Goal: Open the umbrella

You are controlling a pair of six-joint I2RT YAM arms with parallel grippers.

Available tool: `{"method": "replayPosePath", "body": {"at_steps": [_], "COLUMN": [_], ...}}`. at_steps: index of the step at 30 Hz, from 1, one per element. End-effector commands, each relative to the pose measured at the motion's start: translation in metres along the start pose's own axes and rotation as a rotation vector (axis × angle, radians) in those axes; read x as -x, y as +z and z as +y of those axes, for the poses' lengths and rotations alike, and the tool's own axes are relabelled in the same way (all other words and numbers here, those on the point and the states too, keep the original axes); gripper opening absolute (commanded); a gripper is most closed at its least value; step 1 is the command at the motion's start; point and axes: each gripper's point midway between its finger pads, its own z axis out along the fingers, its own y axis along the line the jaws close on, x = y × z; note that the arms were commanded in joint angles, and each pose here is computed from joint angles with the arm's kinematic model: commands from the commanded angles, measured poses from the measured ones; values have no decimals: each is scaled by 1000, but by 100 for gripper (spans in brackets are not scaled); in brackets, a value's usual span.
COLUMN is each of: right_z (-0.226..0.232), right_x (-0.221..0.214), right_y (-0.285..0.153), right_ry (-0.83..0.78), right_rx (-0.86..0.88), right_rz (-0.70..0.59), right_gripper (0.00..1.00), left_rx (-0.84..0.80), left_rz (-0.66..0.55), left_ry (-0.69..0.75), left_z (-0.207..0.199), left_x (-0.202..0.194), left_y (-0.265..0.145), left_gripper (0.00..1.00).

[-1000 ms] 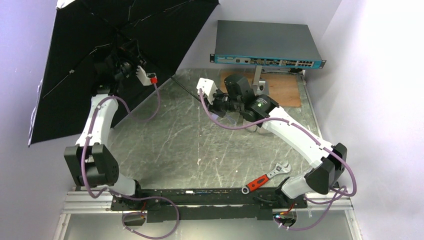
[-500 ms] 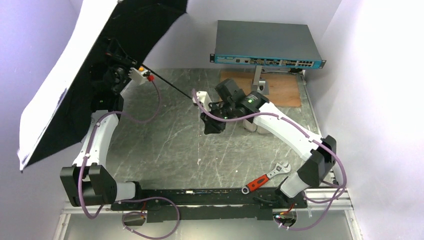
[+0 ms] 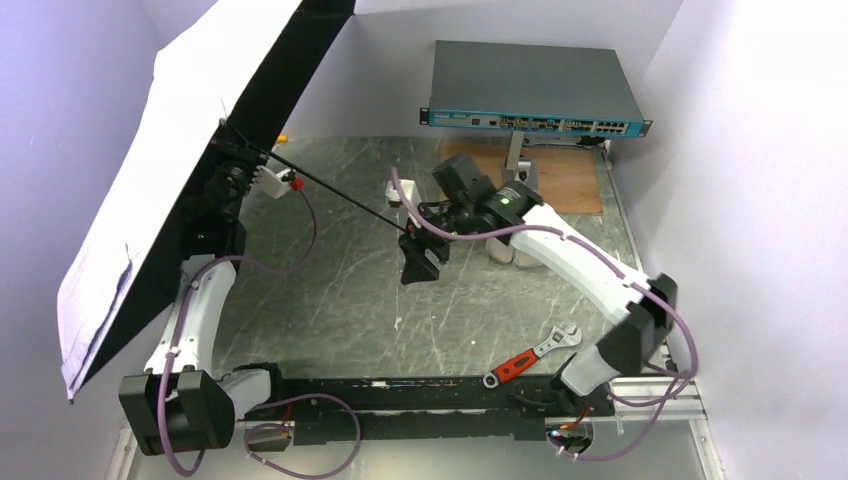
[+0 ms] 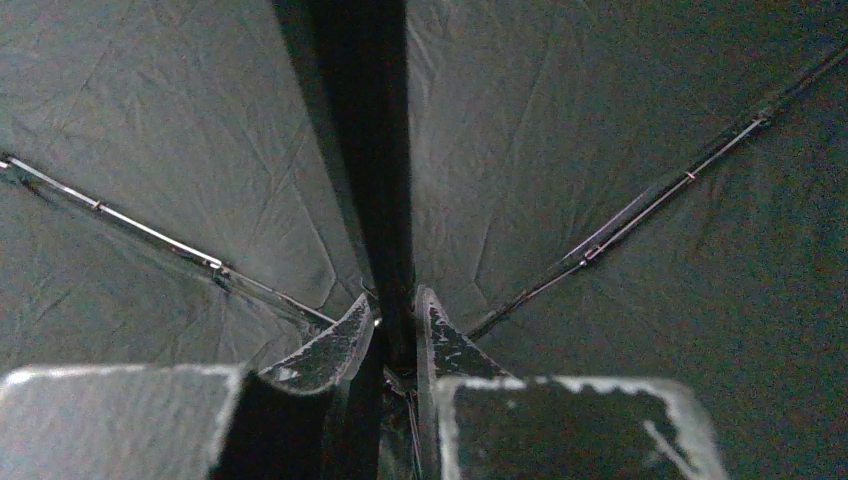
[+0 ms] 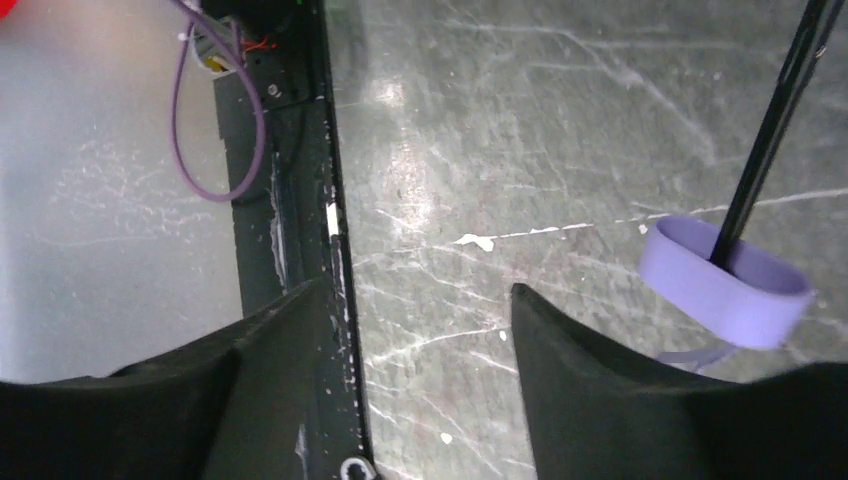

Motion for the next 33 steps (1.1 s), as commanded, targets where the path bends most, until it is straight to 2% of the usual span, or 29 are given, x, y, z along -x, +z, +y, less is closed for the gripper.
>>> {"method": "replayPosePath", "body": {"at_steps": [1,4,6,10,16,18,20,21,22,24,25,28,30,33], "right_z": [34,19,1,-44,-77,-76,-73,-69,-67,-60,-58,-52,-51,-53], "right_x": [29,47,57,72,80,81,80,81,84,90,94,103,109,113], "right_y": [-44,-49,-39,-8,38,50,61,65,68,69,69,69,69,75], "right_ry": [-145,-145,-152,-119,-136,-146,-144,-140,-127,-109,-102,-82,-82,-79], "right_rx": [-8,-117,-151,-213,-221,-183,-144,-117,-95,-58,-47,-34,-35,-42], "right_rz": [-166,-265,-274,-210,-168,-169,-164,-170,-185,-223,-245,-320,-370,-407], "right_gripper": [79,92,94,97,99,90,73,60,42,9,0,0,0,0], "left_rx": [60,72,75,68,56,44,45,43,45,44,42,-8,-63,-133], "left_rz": [31,1,-12,-12,-21,-21,-12,-14,-16,-28,-38,-134,-261,-462], "left_ry": [150,145,140,148,156,152,145,140,130,94,72,-33,-149,-337], "left_z": [19,16,14,16,18,17,17,16,17,18,19,17,16,21], "left_x": [-3,7,11,10,9,9,7,8,8,9,9,21,41,73], "left_y": [-15,-18,-20,-21,-25,-27,-28,-29,-30,-34,-37,-50,-66,-99], "left_gripper": [3,4,5,6,7,7,7,8,10,20,26,46,62,76]}}
